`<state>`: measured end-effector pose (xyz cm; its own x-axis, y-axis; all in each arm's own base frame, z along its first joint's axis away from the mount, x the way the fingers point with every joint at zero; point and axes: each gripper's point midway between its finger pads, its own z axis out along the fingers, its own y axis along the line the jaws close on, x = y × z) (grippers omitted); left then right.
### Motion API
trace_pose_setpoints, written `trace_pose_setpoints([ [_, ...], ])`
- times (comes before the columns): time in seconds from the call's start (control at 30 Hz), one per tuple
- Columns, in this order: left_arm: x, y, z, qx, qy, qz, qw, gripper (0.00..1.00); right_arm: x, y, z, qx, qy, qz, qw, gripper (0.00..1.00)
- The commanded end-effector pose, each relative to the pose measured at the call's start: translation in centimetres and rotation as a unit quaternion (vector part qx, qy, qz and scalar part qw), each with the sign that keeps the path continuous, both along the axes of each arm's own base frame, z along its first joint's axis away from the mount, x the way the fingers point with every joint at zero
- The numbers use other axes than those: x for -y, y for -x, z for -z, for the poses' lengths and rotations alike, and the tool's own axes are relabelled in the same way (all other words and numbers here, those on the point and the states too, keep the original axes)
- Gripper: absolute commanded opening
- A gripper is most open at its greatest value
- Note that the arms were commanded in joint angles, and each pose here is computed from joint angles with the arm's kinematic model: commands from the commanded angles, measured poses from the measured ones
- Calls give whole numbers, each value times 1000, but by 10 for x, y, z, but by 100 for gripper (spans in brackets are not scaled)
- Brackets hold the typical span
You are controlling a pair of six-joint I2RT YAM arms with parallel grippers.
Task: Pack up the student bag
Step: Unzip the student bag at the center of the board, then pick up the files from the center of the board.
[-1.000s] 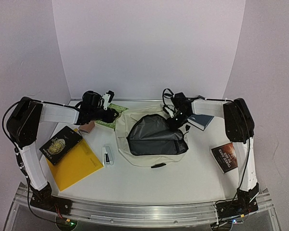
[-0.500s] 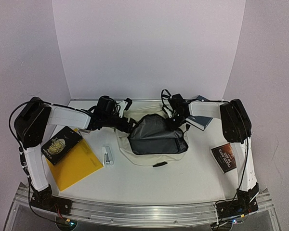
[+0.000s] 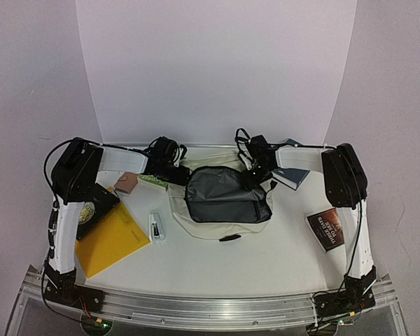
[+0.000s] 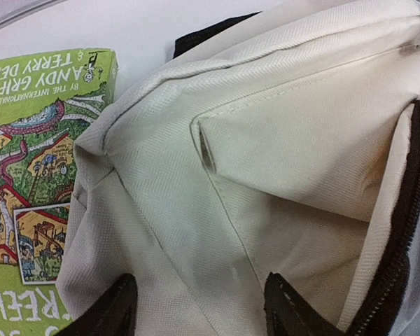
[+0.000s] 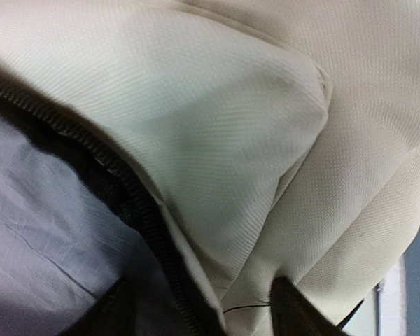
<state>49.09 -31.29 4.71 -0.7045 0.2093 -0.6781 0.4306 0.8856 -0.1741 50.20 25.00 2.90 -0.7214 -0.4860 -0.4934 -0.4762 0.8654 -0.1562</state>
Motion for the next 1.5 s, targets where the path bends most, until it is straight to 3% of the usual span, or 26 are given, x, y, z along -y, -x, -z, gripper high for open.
trace_pose_setpoints([
  [0.0,-21,5,-35,-14,-23,-40,999,71,6,-8,-70,58,-8,5,998,83],
  [0.1,-40,24,-67,-31,-46,-60,997,86,5,-2,-109,83,-27,-9,996,98],
  [0.3,-83,90,-80,-95,-118,-79,985,99,-1,22,-175,106,-85,-37,990,98],
  [0.57,-109,192,-74,-151,-192,-84,966,99,-18,84,-201,59,-186,-101,976,98],
  [0.83,-100,259,-29,-247,-196,-55,947,89,-7,106,-195,49,-182,-104,976,98],
  [1.0,-92,264,-5,-263,-182,-49,946,73,-4,112,-183,37,-175,-105,978,98],
  [1.17,-79,248,18,-264,-187,-44,945,63,-3,112,-182,38,-172,-104,979,98],
  [1.37,-84,211,32,-269,-167,-77,946,43,1,114,-186,47,-168,-101,979,98],
  [1.47,-97,187,27,-257,-155,-104,948,38,3,114,-191,54,-168,-100,979,98],
])
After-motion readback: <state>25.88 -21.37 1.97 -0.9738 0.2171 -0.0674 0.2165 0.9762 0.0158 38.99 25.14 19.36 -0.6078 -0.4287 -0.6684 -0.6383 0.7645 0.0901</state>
